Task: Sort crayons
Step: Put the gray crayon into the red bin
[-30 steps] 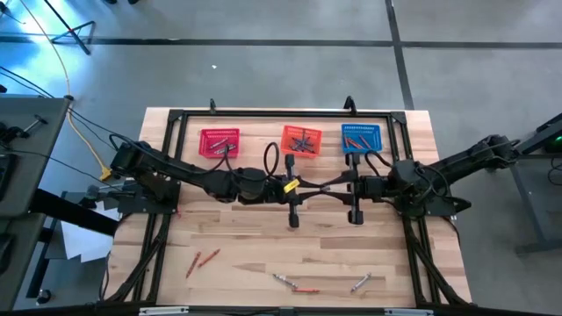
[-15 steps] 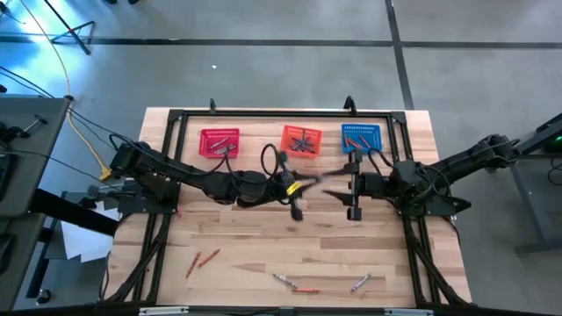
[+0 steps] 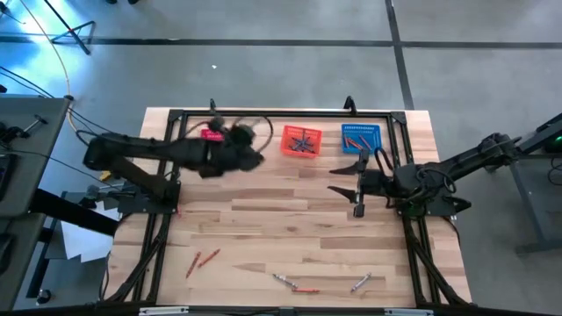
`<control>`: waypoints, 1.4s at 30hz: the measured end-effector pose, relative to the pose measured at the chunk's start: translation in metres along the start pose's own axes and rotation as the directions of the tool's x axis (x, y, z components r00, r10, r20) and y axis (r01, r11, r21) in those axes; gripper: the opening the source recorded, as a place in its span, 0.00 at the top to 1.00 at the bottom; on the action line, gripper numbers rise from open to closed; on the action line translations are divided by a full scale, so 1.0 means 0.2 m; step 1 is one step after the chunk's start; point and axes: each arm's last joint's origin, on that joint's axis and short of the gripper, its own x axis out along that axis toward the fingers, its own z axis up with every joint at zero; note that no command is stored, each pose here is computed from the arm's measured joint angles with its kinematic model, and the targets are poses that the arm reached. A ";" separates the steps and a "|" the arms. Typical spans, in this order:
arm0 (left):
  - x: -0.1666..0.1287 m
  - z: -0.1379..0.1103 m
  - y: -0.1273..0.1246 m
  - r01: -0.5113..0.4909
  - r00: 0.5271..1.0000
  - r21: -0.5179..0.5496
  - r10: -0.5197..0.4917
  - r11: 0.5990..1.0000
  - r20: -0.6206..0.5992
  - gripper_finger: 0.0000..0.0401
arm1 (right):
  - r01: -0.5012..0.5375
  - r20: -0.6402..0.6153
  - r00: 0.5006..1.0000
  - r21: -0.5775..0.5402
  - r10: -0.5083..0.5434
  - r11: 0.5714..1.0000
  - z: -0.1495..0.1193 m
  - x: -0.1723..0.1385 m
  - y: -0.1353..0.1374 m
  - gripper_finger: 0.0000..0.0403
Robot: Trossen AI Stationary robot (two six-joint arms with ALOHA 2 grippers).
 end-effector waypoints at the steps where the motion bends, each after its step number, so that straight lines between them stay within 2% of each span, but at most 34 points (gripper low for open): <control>1: 0.03 -0.03 0.05 -0.016 0.998 -0.011 0.015 1.000 -0.057 0.98 | -0.001 -0.011 1.000 -0.006 0.001 1.000 -0.01 0.00 0.00 0.53; 5: 0.16 -0.12 0.22 -0.101 0.953 -0.019 0.091 0.995 -0.288 0.98 | -0.005 -0.039 0.999 -0.001 0.005 1.000 -0.02 0.00 0.00 0.53; 7: 0.23 -0.17 0.29 -0.097 0.905 -0.026 0.077 0.995 -0.419 0.98 | -0.005 -0.046 0.999 -0.003 0.005 1.000 -0.03 0.00 0.00 0.53; 10: 0.33 -0.24 0.34 -0.074 0.836 -0.063 0.028 0.995 -0.548 0.98 | -0.007 -0.059 0.998 -0.006 0.007 1.000 -0.03 0.00 0.00 0.53; 17: 0.54 -0.46 0.40 -0.017 0.725 -0.151 -0.092 0.988 -0.683 0.98 | -0.009 -0.073 0.997 -0.010 0.008 1.000 -0.04 0.00 0.01 0.53; 22: 0.64 -0.63 0.40 0.003 0.695 -0.227 -0.165 0.974 -0.700 0.98 | -0.008 -0.084 0.996 0.007 0.009 1.000 -0.05 0.00 0.01 0.53; 31: 0.74 -0.85 0.39 -0.013 0.700 -0.343 -0.236 0.939 -0.674 0.98 | -0.005 -0.093 0.996 0.047 0.010 0.999 -0.05 0.00 0.01 0.53; 35: 0.75 -0.90 0.39 -0.016 0.702 -0.377 -0.258 0.926 -0.664 0.98 | -0.004 -0.094 0.996 0.056 0.010 0.998 -0.05 0.00 0.01 0.53; 42: 0.76 -0.90 0.40 -0.018 0.708 -0.381 -0.257 0.924 -0.657 0.98 | -0.004 -0.094 0.996 0.057 0.010 0.998 -0.05 0.00 0.01 0.53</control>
